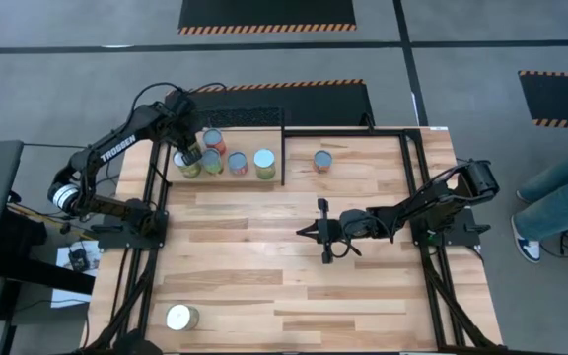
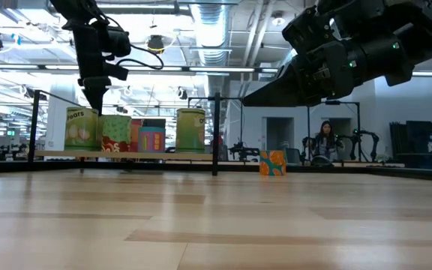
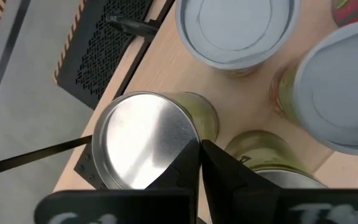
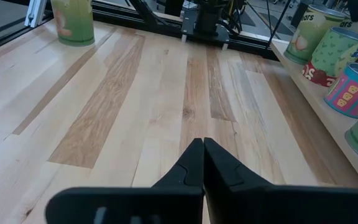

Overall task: Pick and place cans onto a shelf
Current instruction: Put the canned pears on the shelf

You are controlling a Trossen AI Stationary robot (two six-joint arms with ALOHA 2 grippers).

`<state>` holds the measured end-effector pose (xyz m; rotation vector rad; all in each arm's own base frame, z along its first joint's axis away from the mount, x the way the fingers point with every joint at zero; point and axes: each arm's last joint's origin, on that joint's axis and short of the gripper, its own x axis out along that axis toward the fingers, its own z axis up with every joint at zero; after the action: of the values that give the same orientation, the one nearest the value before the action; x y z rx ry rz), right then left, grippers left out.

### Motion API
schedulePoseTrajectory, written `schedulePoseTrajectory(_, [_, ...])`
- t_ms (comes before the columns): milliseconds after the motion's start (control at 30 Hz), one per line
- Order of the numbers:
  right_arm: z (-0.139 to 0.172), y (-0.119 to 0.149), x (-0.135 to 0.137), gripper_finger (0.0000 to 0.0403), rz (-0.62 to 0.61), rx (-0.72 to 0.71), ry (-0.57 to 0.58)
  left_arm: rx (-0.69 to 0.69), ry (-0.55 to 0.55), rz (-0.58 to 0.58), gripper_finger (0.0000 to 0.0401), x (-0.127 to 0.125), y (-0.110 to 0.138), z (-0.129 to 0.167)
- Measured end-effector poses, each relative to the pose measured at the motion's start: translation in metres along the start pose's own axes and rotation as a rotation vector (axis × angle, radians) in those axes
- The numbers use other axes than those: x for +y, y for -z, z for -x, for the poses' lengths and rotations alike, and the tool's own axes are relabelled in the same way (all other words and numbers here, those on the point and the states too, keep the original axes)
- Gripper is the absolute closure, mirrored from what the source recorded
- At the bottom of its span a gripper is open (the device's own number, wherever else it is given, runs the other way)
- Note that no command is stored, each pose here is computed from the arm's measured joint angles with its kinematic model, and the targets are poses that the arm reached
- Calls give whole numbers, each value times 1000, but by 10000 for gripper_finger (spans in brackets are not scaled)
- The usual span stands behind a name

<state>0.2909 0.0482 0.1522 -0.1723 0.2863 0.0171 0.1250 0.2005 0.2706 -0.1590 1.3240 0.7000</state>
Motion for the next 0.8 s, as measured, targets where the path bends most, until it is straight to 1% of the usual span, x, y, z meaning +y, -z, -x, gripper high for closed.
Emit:
schedulePoseTrajectory(333, [0, 0, 0, 385, 0, 0, 0, 0, -1, 1, 401, 0, 0, 1])
schedulePoseTrajectory(500, [0, 0, 0, 388, 0, 0, 0, -16, 34, 2, 401, -1, 1, 2])
schedulePoseTrajectory(600, [0, 0, 0, 387, 0, 0, 0, -15, 34, 25, 401, -1, 1, 2])
schedulePoseTrajectory(800, [0, 0, 0, 384, 0, 0, 0, -11, 25, 28, 401, -1, 1, 2])
